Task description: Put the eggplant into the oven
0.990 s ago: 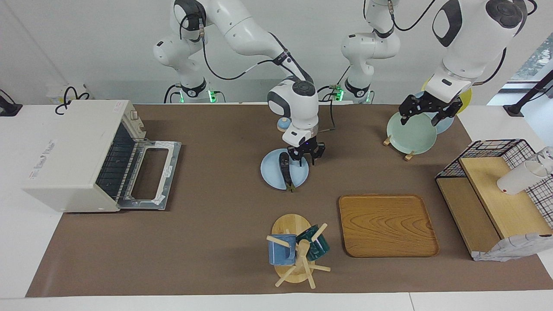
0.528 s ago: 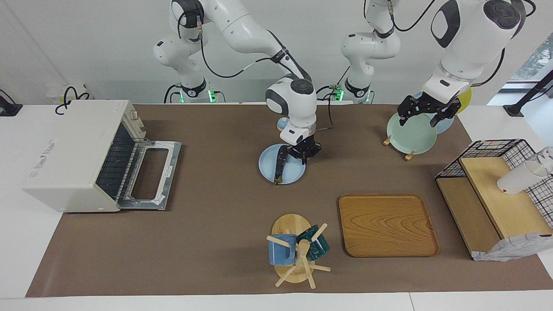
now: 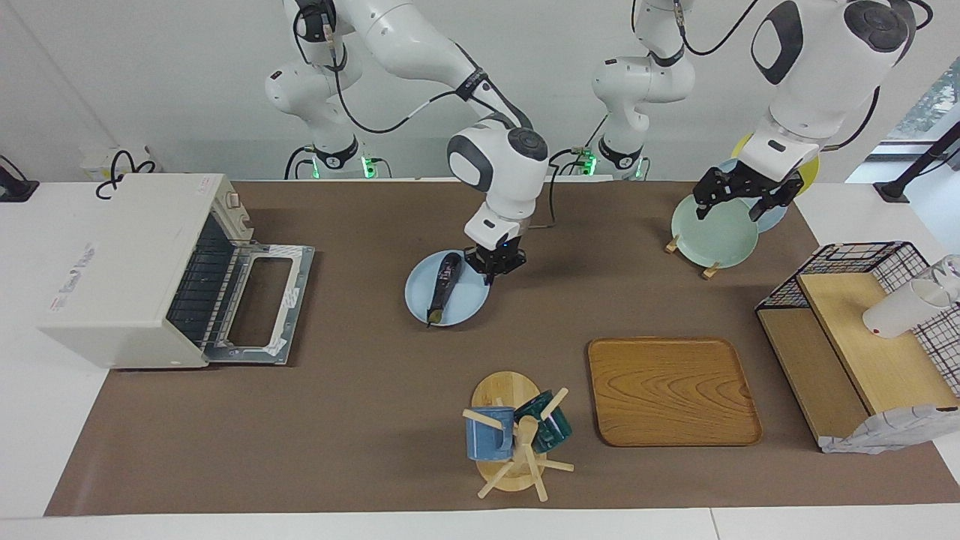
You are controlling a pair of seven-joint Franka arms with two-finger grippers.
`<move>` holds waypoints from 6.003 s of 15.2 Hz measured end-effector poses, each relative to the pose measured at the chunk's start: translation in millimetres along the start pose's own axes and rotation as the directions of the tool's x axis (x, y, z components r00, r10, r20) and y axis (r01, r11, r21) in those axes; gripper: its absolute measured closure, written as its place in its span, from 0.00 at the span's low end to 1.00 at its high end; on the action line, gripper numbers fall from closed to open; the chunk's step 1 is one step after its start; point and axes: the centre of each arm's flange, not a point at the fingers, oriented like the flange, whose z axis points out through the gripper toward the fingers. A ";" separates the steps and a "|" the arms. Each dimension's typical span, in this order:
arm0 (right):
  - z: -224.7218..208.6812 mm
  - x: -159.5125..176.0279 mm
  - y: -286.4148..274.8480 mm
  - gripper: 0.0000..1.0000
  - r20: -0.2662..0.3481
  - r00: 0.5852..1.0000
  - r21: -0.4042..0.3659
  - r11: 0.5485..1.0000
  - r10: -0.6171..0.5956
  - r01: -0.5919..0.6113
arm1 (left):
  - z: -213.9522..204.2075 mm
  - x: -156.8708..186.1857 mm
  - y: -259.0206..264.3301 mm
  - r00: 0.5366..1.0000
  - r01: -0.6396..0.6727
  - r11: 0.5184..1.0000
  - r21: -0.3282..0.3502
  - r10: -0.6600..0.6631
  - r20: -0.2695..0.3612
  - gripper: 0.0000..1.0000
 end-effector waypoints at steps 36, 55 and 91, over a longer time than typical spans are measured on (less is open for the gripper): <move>29.3 -29.6 337.0 0.90 0.081 0.979 0.034 0.982 -0.187 0.185 | 0.0 -0.3 -8.1 0.999 0.033 0.999 -0.001 -0.033 0.002 0.00; 152.7 -21.6 282.3 0.99 0.133 0.990 0.027 0.999 -0.047 0.043 | 0.0 -0.3 -8.1 0.999 0.033 0.999 -0.001 -0.033 0.002 0.00; -117.4 -14.3 443.0 0.11 0.224 0.975 0.187 0.982 -0.013 -0.030 | 0.0 -0.3 -8.1 0.999 0.033 0.999 -0.001 -0.033 0.002 0.00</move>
